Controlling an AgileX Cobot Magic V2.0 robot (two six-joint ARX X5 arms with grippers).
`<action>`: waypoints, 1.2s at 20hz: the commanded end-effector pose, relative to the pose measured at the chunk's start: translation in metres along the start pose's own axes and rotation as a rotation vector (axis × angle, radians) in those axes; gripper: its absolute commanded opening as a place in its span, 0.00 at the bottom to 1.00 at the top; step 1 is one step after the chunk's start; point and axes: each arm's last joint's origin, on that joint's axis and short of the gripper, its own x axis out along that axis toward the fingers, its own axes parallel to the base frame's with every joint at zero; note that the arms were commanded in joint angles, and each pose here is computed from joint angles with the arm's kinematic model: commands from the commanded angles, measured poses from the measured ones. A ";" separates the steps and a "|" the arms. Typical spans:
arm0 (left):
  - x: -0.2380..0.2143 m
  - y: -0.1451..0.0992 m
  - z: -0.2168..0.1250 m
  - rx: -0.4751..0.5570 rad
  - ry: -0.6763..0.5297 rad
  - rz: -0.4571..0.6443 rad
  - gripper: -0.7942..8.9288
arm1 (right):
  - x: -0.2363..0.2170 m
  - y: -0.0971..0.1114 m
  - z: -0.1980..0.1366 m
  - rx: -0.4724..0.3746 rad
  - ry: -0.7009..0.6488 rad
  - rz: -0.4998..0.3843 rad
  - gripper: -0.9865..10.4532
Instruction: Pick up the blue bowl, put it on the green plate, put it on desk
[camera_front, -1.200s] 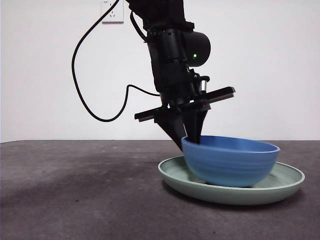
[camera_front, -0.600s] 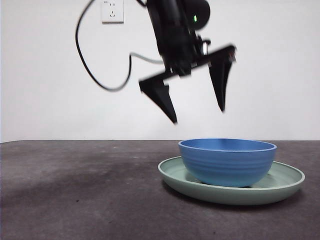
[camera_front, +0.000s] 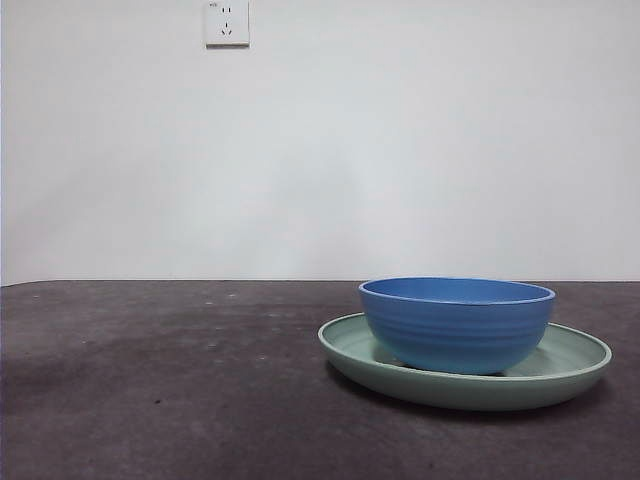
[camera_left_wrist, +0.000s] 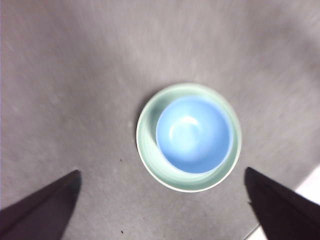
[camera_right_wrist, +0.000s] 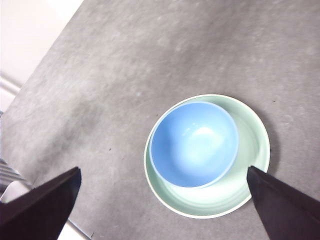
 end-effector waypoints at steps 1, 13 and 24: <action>-0.031 -0.001 -0.012 0.015 -0.031 0.001 0.70 | -0.002 0.004 0.004 -0.034 -0.008 0.010 0.66; -0.087 0.019 -0.166 0.075 -0.193 0.002 0.70 | -0.002 0.004 0.003 -0.025 0.002 0.009 0.66; -0.052 0.031 -0.252 -0.002 -0.308 -0.021 0.70 | -0.002 0.001 -0.002 0.008 0.039 -0.073 0.66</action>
